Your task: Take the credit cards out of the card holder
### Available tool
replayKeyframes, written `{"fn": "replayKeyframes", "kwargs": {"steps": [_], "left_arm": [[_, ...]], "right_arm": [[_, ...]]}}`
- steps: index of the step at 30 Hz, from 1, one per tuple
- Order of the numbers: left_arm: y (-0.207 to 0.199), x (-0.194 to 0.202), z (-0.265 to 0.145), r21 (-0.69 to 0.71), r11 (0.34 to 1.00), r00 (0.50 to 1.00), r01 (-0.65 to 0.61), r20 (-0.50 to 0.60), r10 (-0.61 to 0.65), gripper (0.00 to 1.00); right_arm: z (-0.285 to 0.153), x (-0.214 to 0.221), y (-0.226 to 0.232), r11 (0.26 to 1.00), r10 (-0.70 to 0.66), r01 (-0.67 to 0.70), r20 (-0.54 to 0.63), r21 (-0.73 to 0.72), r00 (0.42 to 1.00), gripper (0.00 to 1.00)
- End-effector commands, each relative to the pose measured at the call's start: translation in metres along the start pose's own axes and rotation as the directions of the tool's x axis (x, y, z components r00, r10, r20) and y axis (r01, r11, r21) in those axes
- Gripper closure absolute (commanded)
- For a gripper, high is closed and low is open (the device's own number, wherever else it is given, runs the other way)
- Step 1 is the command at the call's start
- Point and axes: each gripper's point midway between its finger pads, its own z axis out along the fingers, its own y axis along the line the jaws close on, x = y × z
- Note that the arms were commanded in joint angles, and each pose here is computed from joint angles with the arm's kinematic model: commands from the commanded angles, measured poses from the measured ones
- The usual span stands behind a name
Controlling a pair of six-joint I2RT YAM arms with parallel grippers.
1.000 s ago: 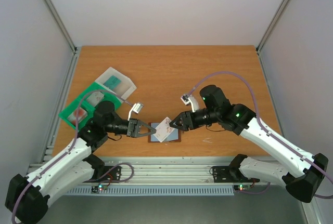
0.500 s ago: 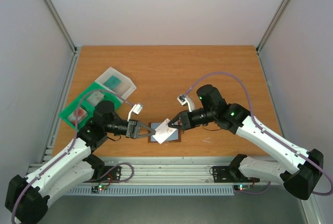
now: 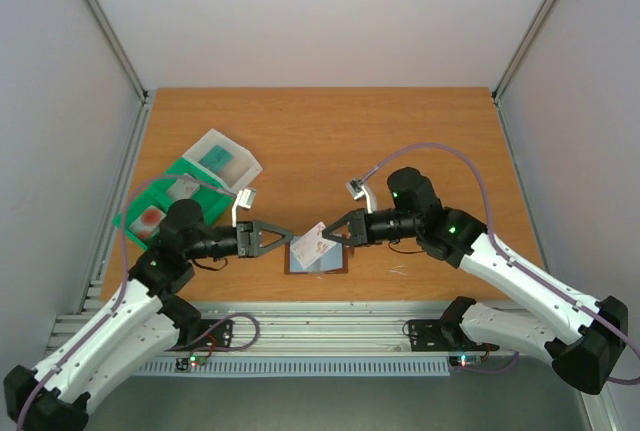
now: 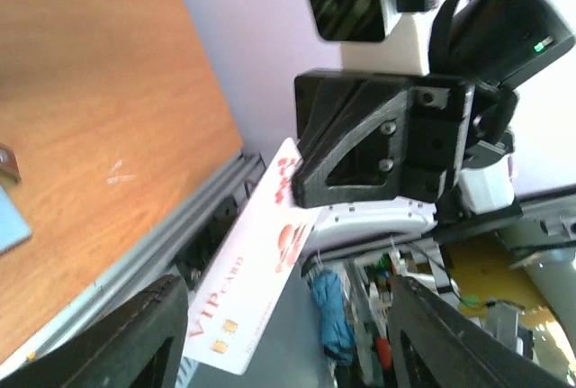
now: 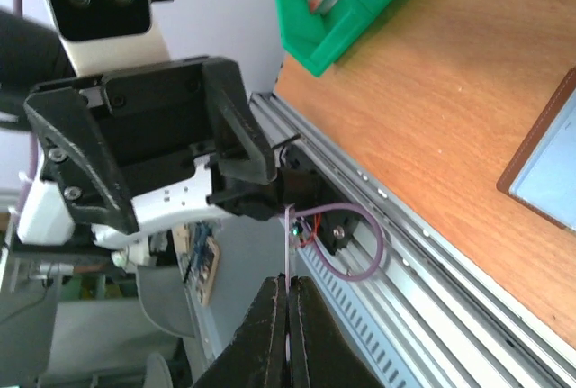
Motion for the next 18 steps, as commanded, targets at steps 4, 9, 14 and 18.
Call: {"fn": "replayKeyframes", "kwargs": {"steps": [4,9,14,18], "left_arm": [[-0.006,-0.029,-0.02,-0.04,0.998,0.969,0.051,0.244,-0.039,0.32],[0.002,-0.027,-0.023,-0.039,0.996,0.959,0.083,0.273,-0.07,0.3],[0.0,-0.03,-0.021,0.045,0.993,0.949,0.107,0.292,-0.116,0.33],[-0.002,-0.031,-0.018,0.094,0.987,0.946,0.132,0.287,-0.153,0.43]], "right_arm": [[-0.004,-0.032,0.02,0.993,0.075,-0.059,0.16,-0.1,0.984,0.99],[-0.008,-0.045,0.025,0.989,0.103,-0.075,0.229,-0.128,0.968,0.99],[-0.012,-0.056,0.029,0.986,0.121,-0.083,0.283,-0.144,0.951,0.99],[-0.01,-0.06,0.029,0.982,0.144,-0.101,0.285,-0.161,0.948,0.99]]}}
